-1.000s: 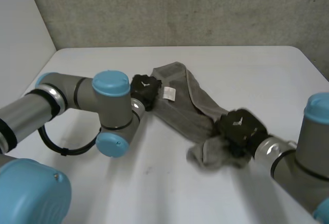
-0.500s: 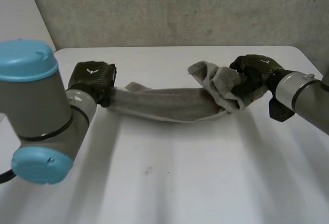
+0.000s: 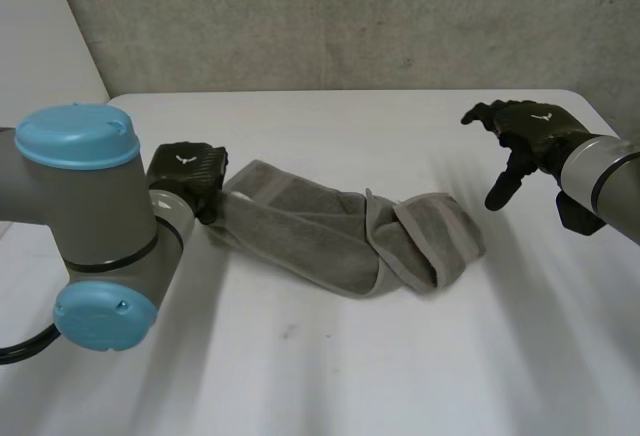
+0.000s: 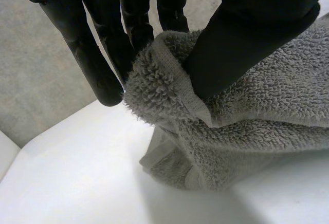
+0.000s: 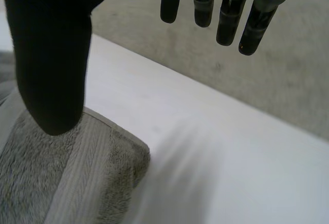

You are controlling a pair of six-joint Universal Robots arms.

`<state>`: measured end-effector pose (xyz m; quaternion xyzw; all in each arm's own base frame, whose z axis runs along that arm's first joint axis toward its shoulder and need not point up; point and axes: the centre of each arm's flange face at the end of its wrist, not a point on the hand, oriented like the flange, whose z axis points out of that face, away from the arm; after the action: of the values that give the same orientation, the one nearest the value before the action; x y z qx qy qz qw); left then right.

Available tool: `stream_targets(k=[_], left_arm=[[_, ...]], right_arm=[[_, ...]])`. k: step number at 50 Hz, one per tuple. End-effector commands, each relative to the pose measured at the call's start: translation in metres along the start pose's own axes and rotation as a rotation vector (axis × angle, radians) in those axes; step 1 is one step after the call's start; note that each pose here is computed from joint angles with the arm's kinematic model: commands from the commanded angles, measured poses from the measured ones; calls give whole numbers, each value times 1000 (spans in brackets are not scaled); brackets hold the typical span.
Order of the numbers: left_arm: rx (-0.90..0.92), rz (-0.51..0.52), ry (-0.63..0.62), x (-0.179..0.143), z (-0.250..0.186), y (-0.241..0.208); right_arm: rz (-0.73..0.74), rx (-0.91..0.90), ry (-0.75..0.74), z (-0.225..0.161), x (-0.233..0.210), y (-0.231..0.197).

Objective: Fold the towel.

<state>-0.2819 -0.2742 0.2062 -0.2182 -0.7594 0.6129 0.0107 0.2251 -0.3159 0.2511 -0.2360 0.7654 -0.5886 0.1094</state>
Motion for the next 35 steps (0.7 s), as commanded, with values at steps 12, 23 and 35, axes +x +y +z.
stream_targets(k=[12,23,35], left_arm=[[-71,6,-12,-9,-15,20],[-64,2,-20,-13,-17,18],[-60,1,-21,-13,-19,16]], right_arm=[[-513,43,-277,-21,-148,15],[-624,-53,-198,19,-163,56],[-624,-24,-178,38,-167,74]])
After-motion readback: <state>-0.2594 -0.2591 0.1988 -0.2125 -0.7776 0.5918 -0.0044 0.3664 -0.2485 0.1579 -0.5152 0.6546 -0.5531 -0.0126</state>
